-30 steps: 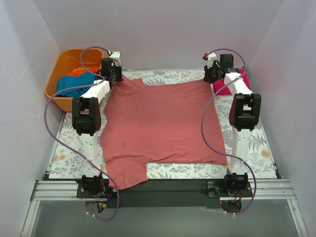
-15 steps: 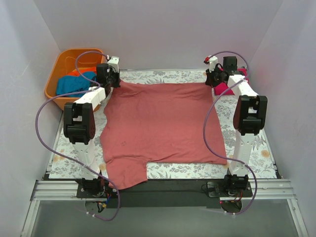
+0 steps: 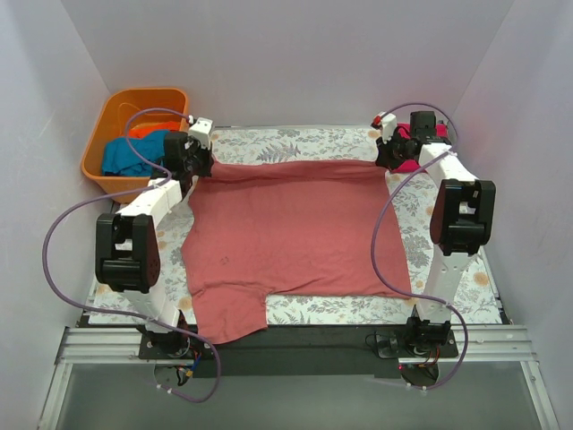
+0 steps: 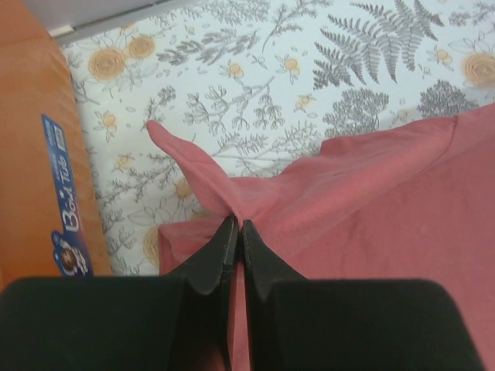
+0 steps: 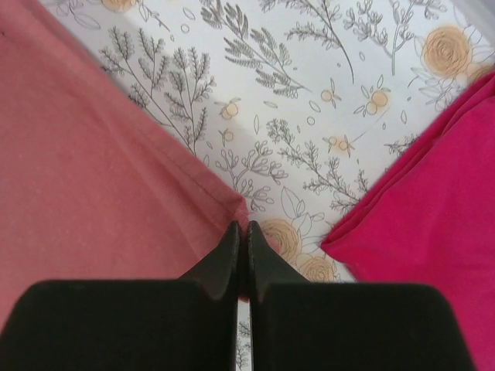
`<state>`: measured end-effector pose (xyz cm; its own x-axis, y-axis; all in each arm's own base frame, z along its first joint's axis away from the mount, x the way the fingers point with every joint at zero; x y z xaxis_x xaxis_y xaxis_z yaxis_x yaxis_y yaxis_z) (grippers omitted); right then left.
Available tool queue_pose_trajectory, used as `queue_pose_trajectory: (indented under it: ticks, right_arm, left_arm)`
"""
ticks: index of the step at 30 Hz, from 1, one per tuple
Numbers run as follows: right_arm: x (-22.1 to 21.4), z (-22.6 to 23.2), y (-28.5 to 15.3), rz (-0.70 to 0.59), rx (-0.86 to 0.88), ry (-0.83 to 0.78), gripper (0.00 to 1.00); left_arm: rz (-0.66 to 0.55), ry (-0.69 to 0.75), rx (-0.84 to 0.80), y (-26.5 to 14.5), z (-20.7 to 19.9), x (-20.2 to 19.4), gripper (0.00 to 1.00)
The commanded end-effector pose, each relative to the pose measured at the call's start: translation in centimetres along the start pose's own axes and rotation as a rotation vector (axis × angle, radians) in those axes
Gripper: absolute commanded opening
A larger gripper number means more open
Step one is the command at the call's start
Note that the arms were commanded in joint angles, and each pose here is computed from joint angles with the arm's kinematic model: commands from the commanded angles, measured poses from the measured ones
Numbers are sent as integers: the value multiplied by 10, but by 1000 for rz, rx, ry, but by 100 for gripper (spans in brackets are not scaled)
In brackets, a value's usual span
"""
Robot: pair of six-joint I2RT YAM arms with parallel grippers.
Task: Fold and stack the t-shirts
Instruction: Fold the tshirt
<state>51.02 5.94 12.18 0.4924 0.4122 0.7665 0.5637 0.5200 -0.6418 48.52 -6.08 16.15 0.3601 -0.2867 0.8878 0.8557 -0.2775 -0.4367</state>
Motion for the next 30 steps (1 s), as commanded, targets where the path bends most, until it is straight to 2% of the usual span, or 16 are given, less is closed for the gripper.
queue_pose_trajectory:
  ticks: [1, 7, 10, 11, 24, 30]
  right_arm:
    - [6, 1, -23, -24, 0, -54, 1]
    - [-8, 9, -29, 1, 26, -83, 1]
    - [-25, 14, -26, 34, 45, -82, 1]
    - [-32, 18, -24, 48, 58, -76, 1]
    - [-83, 30, -10, 184, 122, -62, 1]
    - [-96, 32, -9, 225, 131, -69, 1]
  left_arm:
    - [-28, 27, 3, -26, -2, 7, 0]
    - [3, 15, -5, -43, -12, -11, 0]
    - [32, 7, -13, -49, -18, -28, 0]
    - [81, -6, -31, -51, -24, -46, 0]
    - [246, -22, -40, -45, -35, -108, 0]
    - [295, -13, -59, -50, -41, -125, 0]
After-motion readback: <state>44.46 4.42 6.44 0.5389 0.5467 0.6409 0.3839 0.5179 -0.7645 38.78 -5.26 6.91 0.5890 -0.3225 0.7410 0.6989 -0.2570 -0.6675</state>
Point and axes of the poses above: each gripper's point midway between its finger pads, its own y axis out along the fingers, its own z axis along the line the jaws close on, x = y × z, the point moved 2 cm from there along -y, back along the fingers, and after that the axes turned 7 degrees about y, right-handed, at the moved point
